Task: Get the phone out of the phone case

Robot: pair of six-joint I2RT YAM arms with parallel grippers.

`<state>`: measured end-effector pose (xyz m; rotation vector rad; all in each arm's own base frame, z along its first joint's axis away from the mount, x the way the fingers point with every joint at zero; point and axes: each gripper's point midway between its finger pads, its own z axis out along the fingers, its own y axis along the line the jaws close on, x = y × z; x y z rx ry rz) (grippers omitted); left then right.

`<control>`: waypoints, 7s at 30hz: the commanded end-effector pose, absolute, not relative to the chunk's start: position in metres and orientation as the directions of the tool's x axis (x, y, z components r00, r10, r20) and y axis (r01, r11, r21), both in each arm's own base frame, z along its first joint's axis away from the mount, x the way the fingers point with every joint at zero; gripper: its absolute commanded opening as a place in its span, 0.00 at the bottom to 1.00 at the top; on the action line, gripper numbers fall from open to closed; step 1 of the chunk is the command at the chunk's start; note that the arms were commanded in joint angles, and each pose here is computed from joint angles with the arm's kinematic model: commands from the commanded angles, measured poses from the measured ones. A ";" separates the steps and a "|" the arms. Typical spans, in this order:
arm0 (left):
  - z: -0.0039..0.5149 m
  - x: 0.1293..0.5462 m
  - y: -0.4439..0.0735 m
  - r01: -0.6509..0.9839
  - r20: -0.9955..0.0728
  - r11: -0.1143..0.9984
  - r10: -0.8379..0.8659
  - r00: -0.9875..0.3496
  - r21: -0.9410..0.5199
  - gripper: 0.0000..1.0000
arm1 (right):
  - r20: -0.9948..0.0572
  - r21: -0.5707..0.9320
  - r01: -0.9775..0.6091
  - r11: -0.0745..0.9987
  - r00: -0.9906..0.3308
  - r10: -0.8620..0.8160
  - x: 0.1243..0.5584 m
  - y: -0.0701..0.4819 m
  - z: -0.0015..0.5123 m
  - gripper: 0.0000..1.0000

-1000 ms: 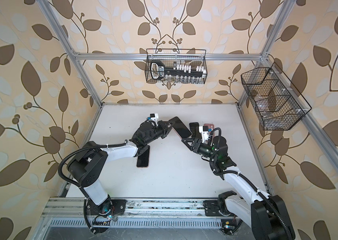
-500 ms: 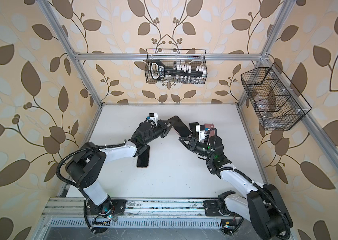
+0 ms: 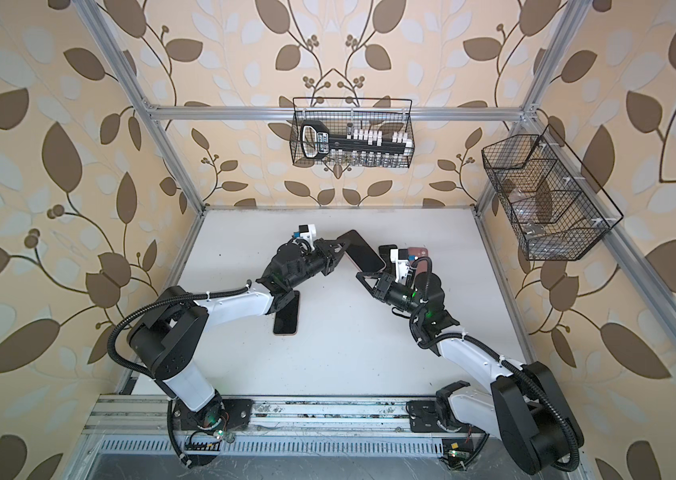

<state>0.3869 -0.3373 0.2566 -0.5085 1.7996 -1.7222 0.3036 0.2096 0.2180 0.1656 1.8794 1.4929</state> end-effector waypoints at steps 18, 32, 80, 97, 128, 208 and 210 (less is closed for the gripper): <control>0.329 0.372 -0.326 0.280 -0.183 -0.036 -0.676 -0.713 -0.959 0.00 | -0.456 0.889 -0.342 0.303 -0.705 0.543 0.309 0.210 0.224 0.13; 0.320 0.375 -0.324 0.217 -0.105 -0.072 -0.699 -0.707 -0.974 0.00 | -0.500 0.865 -0.363 0.346 -0.675 0.543 0.311 0.208 0.217 0.05; 0.323 0.370 -0.347 0.139 0.003 -0.182 -0.618 -0.786 -0.974 0.00 | -0.669 0.741 -0.481 0.469 -0.586 0.457 0.321 0.186 0.204 0.13; 0.309 0.376 -0.345 0.159 -0.085 -0.067 -0.615 -0.784 -0.985 0.00 | -0.705 0.703 -0.548 0.453 -0.620 0.344 0.311 0.194 0.222 0.55; 0.320 0.383 -0.291 0.531 -0.590 0.324 -0.116 -0.799 -0.783 0.00 | -0.765 0.497 -0.700 0.513 -0.632 -0.121 0.299 0.171 0.238 0.70; 0.340 0.356 -0.313 0.656 -0.657 0.082 0.012 -0.754 -0.751 0.00 | -0.779 0.519 -0.837 0.176 -0.547 -0.306 0.290 0.254 0.212 0.09; 0.341 0.355 -0.312 0.653 -0.655 0.082 0.005 -0.756 -0.753 0.00 | -0.781 0.521 -0.837 0.171 -0.547 -0.301 0.290 0.253 0.212 0.08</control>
